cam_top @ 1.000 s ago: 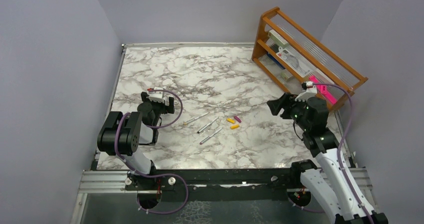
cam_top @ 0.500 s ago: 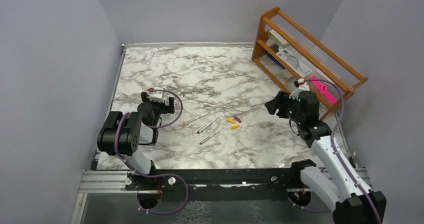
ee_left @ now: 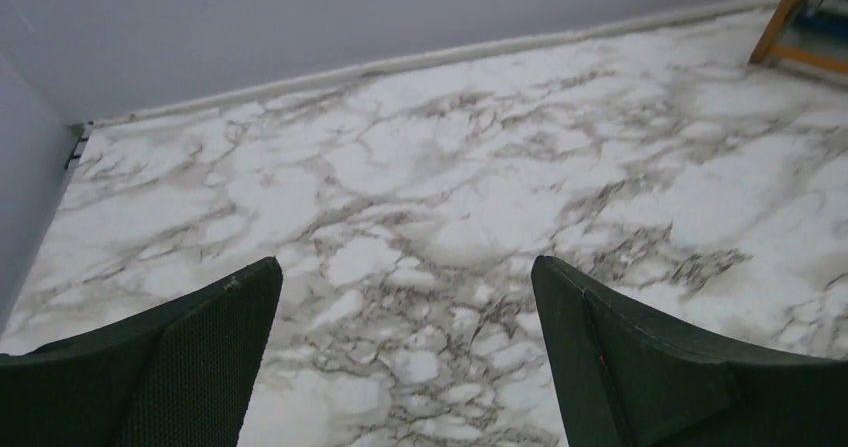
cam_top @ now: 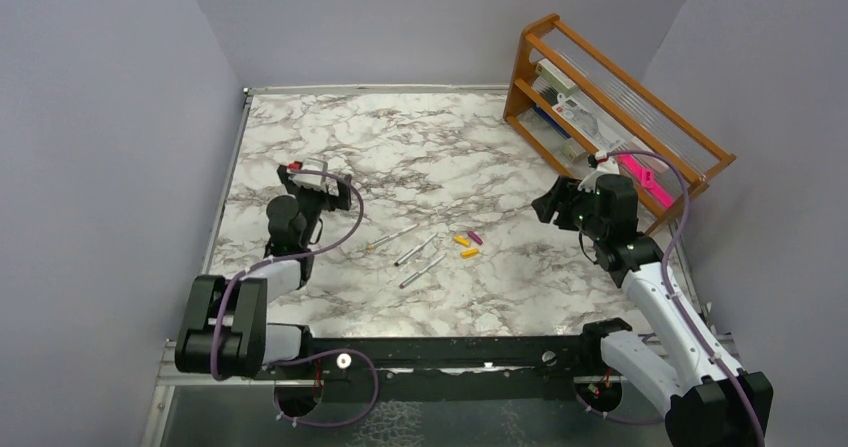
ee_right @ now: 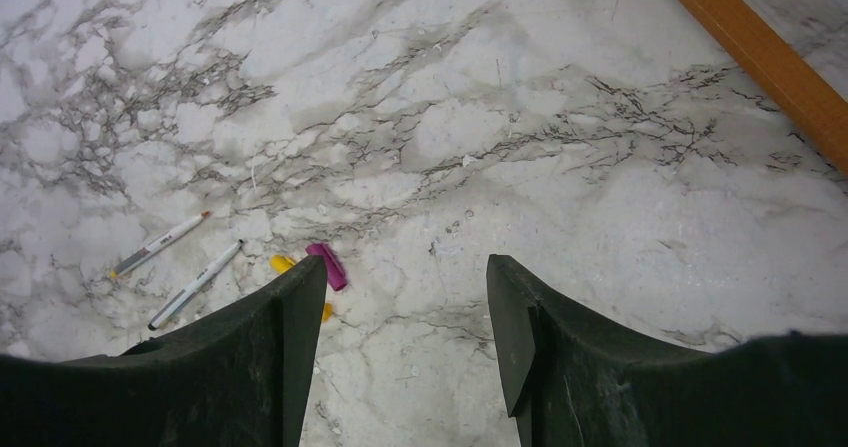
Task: Insert the pens into the pen caps
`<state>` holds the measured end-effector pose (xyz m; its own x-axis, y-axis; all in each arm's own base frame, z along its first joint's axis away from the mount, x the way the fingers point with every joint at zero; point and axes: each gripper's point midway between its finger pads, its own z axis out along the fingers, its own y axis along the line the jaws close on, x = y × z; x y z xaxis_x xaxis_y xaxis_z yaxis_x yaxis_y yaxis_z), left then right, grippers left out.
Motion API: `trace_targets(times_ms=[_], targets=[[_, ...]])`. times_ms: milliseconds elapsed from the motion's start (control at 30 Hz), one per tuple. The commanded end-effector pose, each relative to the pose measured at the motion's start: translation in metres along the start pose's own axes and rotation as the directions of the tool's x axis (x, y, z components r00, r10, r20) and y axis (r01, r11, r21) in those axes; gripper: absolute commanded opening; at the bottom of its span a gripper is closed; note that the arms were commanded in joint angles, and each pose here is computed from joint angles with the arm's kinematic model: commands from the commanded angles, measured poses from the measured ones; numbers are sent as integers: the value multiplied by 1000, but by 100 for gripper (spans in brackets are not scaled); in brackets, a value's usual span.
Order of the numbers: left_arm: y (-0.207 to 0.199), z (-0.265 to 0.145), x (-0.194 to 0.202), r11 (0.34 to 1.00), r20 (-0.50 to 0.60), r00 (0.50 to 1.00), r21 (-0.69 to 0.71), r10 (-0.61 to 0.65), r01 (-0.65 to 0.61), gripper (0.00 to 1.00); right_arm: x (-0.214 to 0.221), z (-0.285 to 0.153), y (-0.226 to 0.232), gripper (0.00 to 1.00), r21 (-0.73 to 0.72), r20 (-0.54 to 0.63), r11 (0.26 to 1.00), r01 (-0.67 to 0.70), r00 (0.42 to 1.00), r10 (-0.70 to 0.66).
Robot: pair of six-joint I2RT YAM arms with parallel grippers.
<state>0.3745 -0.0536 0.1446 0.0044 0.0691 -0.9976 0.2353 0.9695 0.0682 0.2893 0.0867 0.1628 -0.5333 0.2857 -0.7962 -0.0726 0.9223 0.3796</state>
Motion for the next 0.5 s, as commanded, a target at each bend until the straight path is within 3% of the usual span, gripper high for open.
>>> trace_targets(times_ms=[0,33,133,200,267,333,467], targets=[[-17,6,-52,931,28,931,34,-365,364,99,-7,0,0,60,2,25,1000,12,1000,-12],[-26,6,-61,883,-13,885,61,-465,465,99,-5,0,1,60,-3,15,1000,4,1000,-4],[-58,1,-77,772,-189,782,139,-595,621,99,-10,-6,9,60,-23,12,1000,-22,1000,22],[-66,-12,-80,645,-196,656,125,-729,754,99,-18,-13,12,60,-32,46,999,-23,999,24],[-73,-30,-95,593,-136,625,216,-768,776,99,-28,-19,14,60,-40,95,999,-9,995,12],[-73,-40,-114,630,-88,670,267,-738,729,99,-33,-22,18,60,-56,116,998,0,993,7],[-59,-30,-135,814,-117,824,130,-554,565,99,-24,-9,31,60,-109,6,993,-47,999,47]])
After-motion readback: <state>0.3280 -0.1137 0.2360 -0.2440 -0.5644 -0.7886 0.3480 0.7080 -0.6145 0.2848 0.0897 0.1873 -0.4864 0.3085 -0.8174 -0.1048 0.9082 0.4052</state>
